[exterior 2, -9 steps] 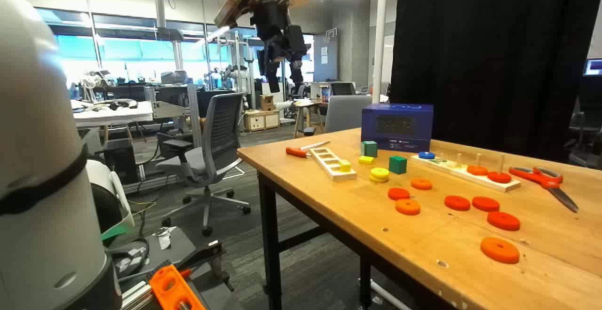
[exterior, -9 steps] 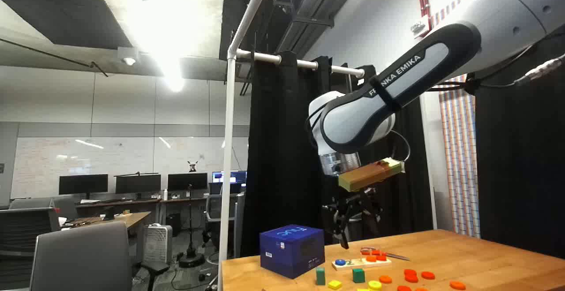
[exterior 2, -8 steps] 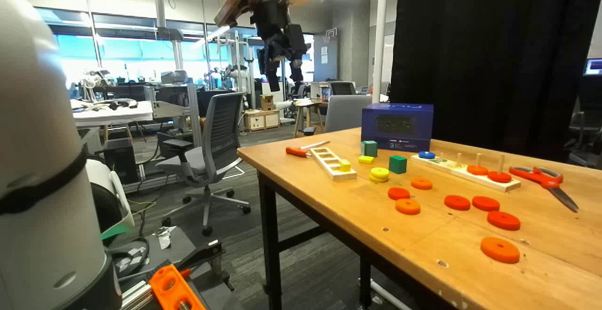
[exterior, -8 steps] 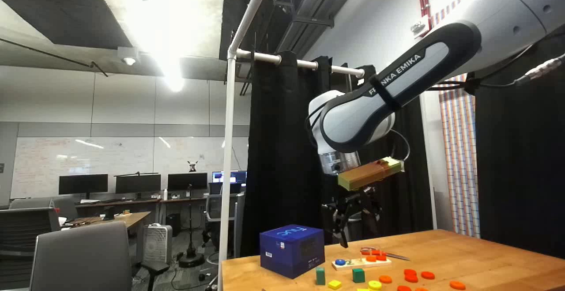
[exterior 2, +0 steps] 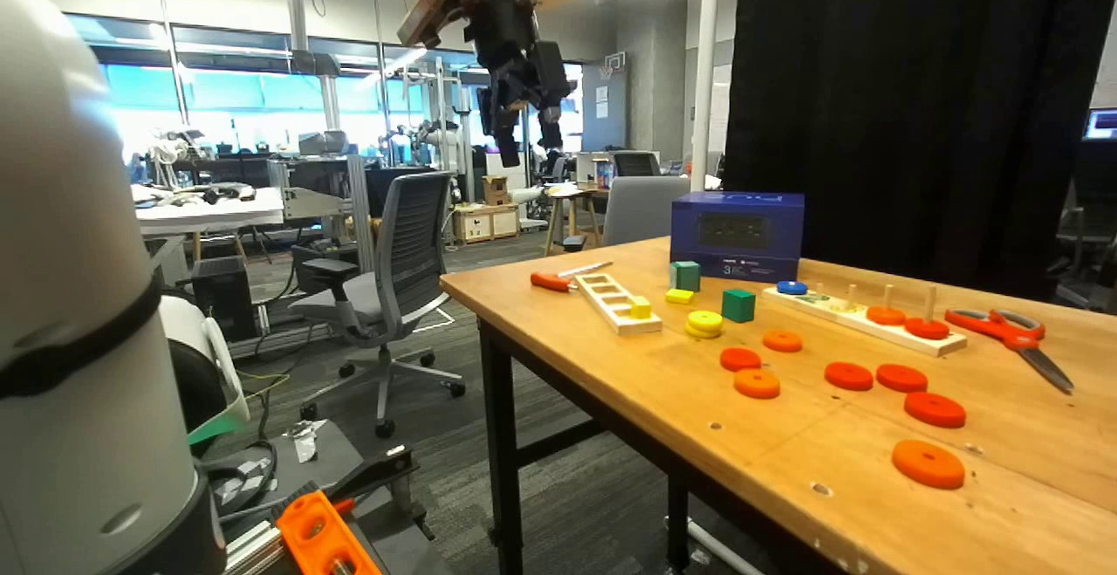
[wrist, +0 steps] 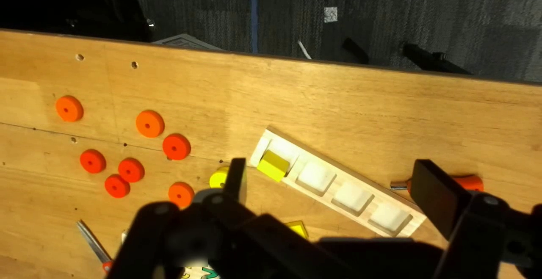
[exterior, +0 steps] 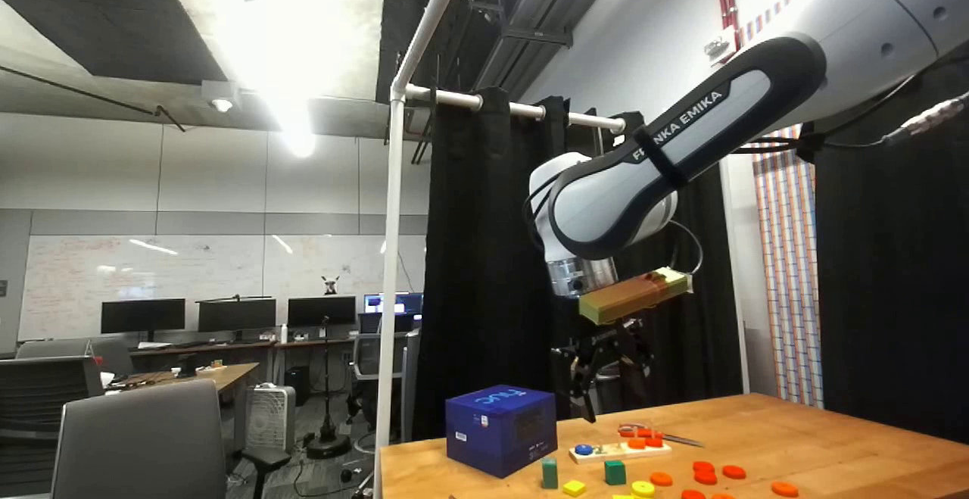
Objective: Remove the right round orange block on the wooden board and put it on the table
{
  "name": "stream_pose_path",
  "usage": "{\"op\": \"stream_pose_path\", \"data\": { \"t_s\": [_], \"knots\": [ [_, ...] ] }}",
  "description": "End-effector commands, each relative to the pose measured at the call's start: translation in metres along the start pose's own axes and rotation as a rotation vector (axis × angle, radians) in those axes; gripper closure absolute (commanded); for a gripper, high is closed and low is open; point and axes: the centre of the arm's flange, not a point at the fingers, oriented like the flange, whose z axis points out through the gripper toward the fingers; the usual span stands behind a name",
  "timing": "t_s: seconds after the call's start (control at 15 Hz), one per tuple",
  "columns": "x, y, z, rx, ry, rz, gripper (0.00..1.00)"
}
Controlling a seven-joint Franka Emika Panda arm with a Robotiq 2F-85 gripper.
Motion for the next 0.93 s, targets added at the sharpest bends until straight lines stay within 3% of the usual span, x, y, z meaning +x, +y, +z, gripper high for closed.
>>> {"op": "stream_pose_path", "data": {
  "t_s": [0.0, 0.33, 0.87],
  "knots": [
    [0.002, 0.003, 0.0, 0.014, -0.005, 0.005, 0.0],
    [0.024, 0.032, -0.008, 0.123, -0.013, 0.182, 0.0],
    [0.081, 0.117, -0.043, 0.338, -0.053, 0.532, 0.0]
  ]
}}
